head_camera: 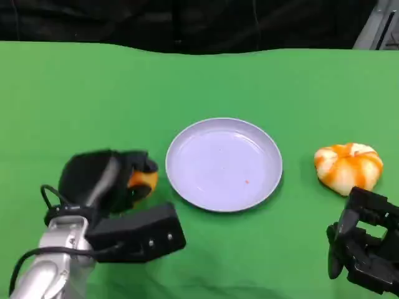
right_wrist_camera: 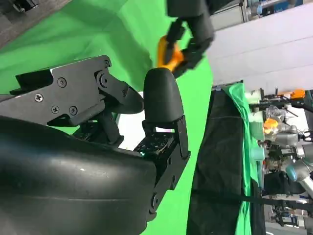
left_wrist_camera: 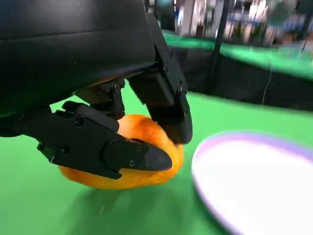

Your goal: Grasp the bread from the table and place it into the plate.

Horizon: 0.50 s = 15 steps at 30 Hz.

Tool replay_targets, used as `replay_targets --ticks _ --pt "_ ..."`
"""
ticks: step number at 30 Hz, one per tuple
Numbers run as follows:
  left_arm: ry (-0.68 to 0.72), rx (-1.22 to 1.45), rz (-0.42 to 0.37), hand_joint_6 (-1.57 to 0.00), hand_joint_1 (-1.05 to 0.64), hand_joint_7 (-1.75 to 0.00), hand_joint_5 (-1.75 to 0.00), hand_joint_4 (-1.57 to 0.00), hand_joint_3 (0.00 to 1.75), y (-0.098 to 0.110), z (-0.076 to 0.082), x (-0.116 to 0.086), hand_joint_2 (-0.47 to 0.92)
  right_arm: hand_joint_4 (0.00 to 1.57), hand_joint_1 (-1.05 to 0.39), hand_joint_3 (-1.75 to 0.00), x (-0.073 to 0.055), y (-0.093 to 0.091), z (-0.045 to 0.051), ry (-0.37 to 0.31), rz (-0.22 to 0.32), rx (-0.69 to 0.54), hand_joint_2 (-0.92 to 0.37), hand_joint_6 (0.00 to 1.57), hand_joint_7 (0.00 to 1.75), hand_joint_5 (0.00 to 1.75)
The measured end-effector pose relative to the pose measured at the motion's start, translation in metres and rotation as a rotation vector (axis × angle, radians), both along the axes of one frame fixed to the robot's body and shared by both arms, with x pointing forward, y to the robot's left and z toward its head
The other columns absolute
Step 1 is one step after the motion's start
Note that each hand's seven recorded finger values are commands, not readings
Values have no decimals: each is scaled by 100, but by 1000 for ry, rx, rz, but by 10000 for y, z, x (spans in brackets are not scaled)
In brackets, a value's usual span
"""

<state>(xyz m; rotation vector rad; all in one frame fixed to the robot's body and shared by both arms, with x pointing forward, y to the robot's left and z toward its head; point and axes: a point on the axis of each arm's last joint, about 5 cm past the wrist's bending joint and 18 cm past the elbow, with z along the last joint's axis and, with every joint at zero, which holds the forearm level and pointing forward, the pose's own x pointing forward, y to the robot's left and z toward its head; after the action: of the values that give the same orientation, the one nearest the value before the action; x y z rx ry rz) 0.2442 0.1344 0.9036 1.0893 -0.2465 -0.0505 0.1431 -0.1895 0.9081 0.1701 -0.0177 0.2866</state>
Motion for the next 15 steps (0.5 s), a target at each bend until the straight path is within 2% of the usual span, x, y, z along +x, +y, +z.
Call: replay_targets --ticks 3,7,11,15 --pt "-71 -19 -13 -67 -10 -157 -175 -73 55 7 127 1 86 82 -2 -84 2 0 0 0 0 0 -77 72 159 175" --pt "-163 -46 -26 -74 -10 -145 -175 -73 65 -1 320 -13 80 82 -2 -84 3 3 1 0 -5 0 -77 71 161 175" --pt "-224 -63 -56 -86 -10 -121 -175 -72 75 -34 470 -39 73 82 -2 -85 3 4 0 0 -7 1 -77 70 161 175" --pt "-269 -80 -86 -86 -9 -125 -175 -72 80 -88 588 -63 70 82 -3 -84 3 5 0 0 -7 2 -78 70 162 175"
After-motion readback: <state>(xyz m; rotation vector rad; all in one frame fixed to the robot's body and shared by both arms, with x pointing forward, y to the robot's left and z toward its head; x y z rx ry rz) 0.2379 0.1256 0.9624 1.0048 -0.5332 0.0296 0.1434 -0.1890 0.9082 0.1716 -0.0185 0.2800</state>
